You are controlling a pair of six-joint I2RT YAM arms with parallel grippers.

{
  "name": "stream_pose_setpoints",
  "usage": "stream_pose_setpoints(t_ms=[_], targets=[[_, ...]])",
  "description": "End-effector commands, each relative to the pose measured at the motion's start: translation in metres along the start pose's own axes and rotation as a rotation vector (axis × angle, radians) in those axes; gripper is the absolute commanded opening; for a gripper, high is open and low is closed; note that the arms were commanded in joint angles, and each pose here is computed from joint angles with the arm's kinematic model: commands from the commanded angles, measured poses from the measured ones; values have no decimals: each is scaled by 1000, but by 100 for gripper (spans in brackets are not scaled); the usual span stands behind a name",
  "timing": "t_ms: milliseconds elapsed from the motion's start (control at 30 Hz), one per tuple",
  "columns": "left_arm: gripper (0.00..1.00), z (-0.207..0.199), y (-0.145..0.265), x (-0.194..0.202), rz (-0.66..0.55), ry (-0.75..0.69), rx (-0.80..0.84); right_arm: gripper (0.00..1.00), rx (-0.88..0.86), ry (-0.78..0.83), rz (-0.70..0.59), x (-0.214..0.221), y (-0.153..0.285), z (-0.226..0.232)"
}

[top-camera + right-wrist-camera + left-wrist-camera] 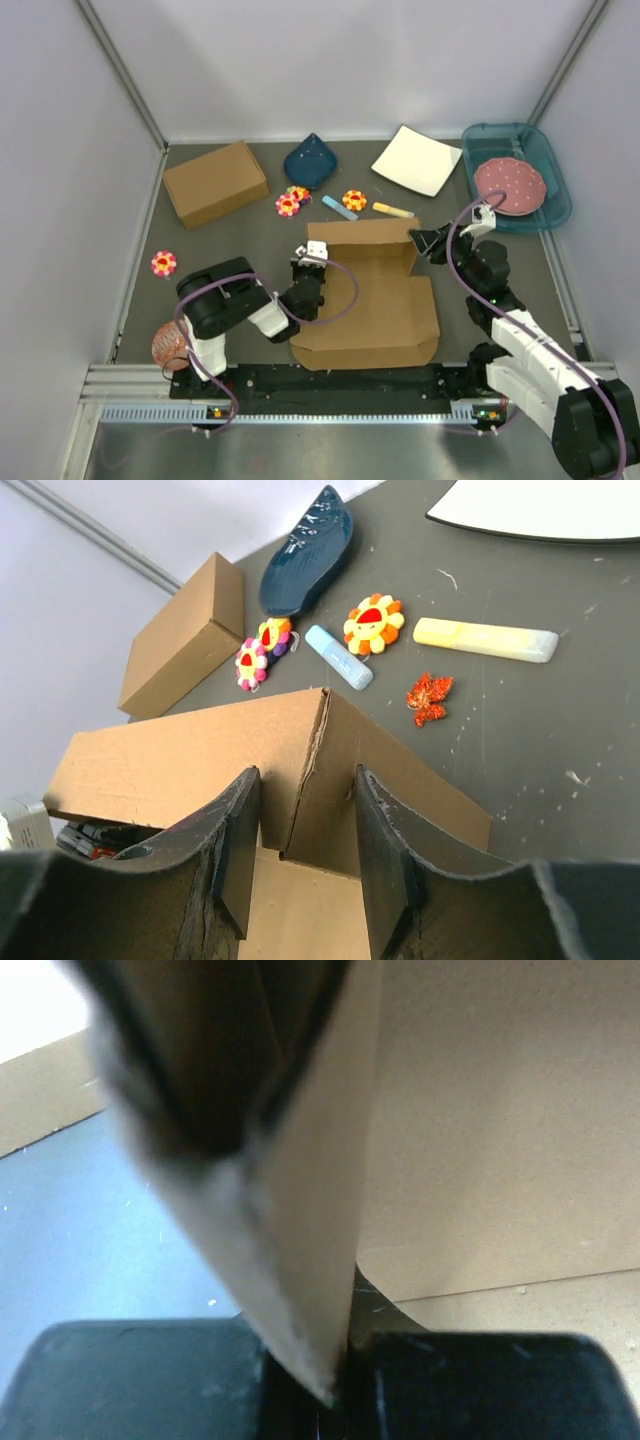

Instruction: Fold the paper box

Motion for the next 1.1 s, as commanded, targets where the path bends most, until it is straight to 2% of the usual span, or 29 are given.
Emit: stream_pose_setpoints(t_ms=[0,100,267,300,333,367,433,467,567,633,833,933,1000,1033,1067], targets=[[0,-11,-9,-60,-252,58,86,36,82,-30,139,40,15,-17],[0,-19,-19,-60,-222,69,187,37,79,-34,142,45,18,-15],[0,-21,-24,-50,-151,93,230,42,92,-22,143,43,17,-14],[2,-20,-22,-47,-139,88,232,45,86,-19,140,41,17,-12],[18,-20,-21,-43,-119,108,234,47,87,-16,139,40,16,-12],[23,-19,-20,-42,-111,116,233,51,92,-18,139,40,16,-12],[25,-17,-17,-37,-93,127,248,56,96,-10,127,36,15,-10],[21,-15,-16,-33,-85,124,251,62,106,-9,128,35,15,-10],[6,-12,-13,-28,-84,113,249,71,118,4,95,24,15,-4],[0,-11,-12,-25,-80,103,250,73,104,23,67,13,12,5],[0,-10,-11,-24,-82,80,261,75,45,8,57,-12,-1,24],[0,-8,-11,-24,-81,80,255,71,38,1,88,-14,-8,20],[5,-6,-11,-24,-79,83,245,66,41,-1,102,-9,-8,15],[20,-5,-10,-25,-80,87,243,64,41,0,100,-7,-8,13],[27,-4,-9,-27,-84,93,241,60,44,0,96,-7,-7,12]])
Point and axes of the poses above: each gripper's point midway between its finger pads, its own y axis back along the fingers, its own z axis along the line the jaws close on, x = y × z, the point moved 6 cm from there along y, back along the fingers, and after that the axes turned 9 degrees about -y, right-handed, at the moved point
